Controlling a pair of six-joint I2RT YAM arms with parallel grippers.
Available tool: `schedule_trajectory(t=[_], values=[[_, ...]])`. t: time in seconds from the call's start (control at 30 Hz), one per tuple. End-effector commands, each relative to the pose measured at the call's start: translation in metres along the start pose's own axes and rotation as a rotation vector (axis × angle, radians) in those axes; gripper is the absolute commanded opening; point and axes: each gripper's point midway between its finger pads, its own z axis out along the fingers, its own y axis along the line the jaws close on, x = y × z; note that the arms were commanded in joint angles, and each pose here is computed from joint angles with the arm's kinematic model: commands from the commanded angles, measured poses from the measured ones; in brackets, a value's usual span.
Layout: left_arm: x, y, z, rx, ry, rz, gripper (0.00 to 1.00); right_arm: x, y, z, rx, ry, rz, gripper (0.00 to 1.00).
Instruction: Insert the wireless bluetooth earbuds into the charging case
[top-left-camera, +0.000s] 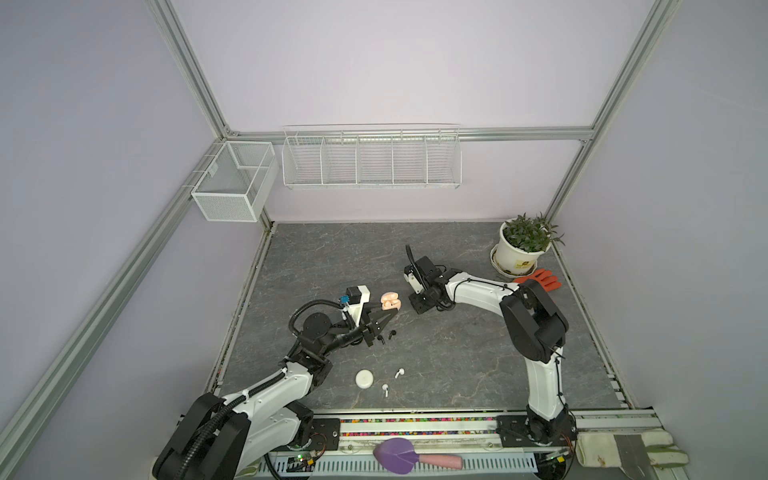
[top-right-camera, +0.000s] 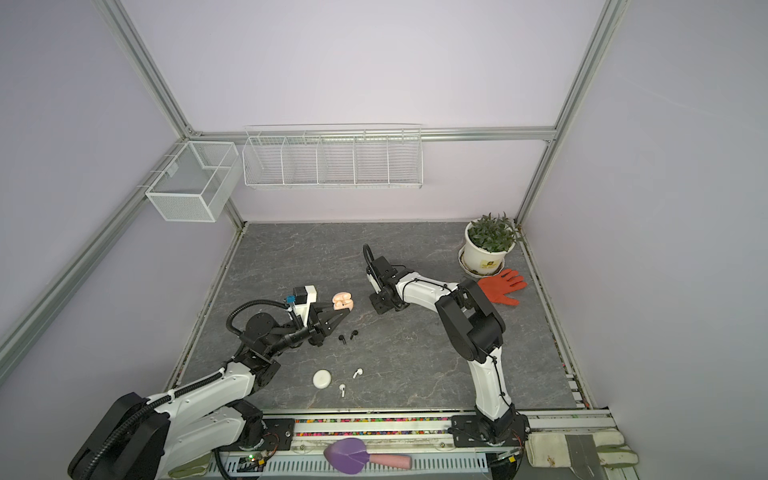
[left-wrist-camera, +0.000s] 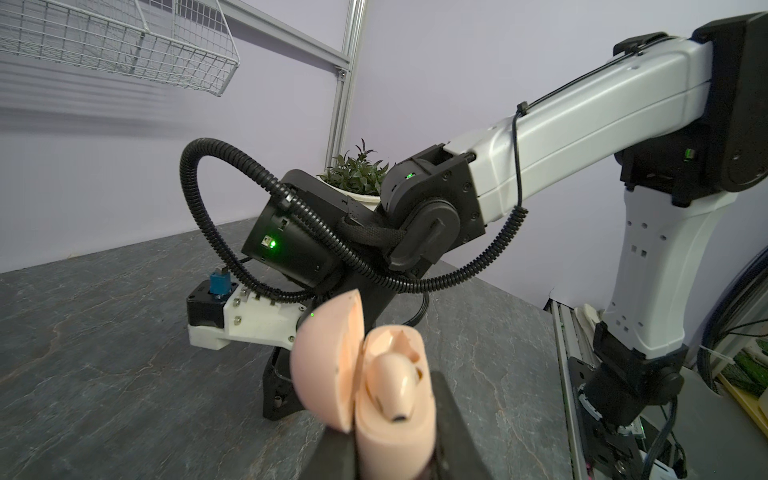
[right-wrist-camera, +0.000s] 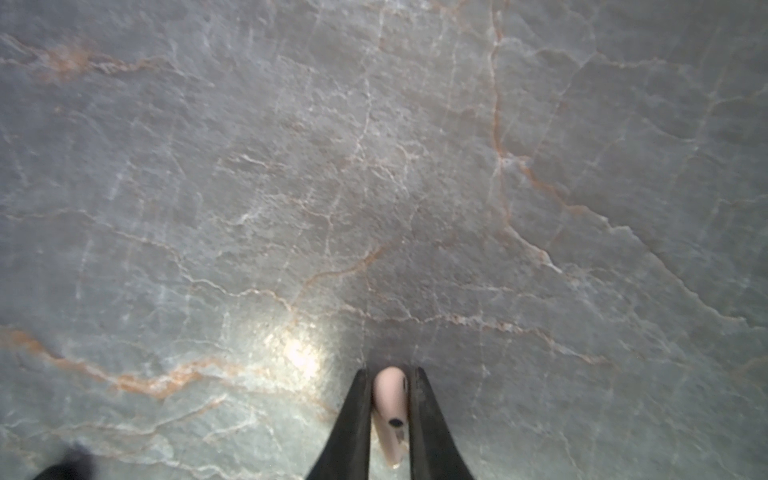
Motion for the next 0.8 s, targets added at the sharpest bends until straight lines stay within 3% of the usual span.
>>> schedule_trajectory(t=[0.0, 0.13, 0.4, 0.77], values=[[0.001, 0.0, -0.001, -0.004, -0.007, 0.006, 0.0, 0.019, -0.004, 0.003, 0.034, 0.053, 0.029, 0.17], [0.002, 0.0, -0.002, 0.001, -0.008, -0.004, 0.0, 0.021, -0.01, -0.001, 0.07, 0.049, 0.071, 0.17], [0.001, -0.001, -0.004, -0.006, -0.01, -0.002, 0.0, 0.045, -0.016, -0.014, 0.153, 0.079, 0.286, 0.2], [0.001, -0.003, -0.007, -0.006, -0.016, 0.008, 0.0, 0.062, 0.004, -0.008, 0.151, 0.137, 0.294, 0.28]])
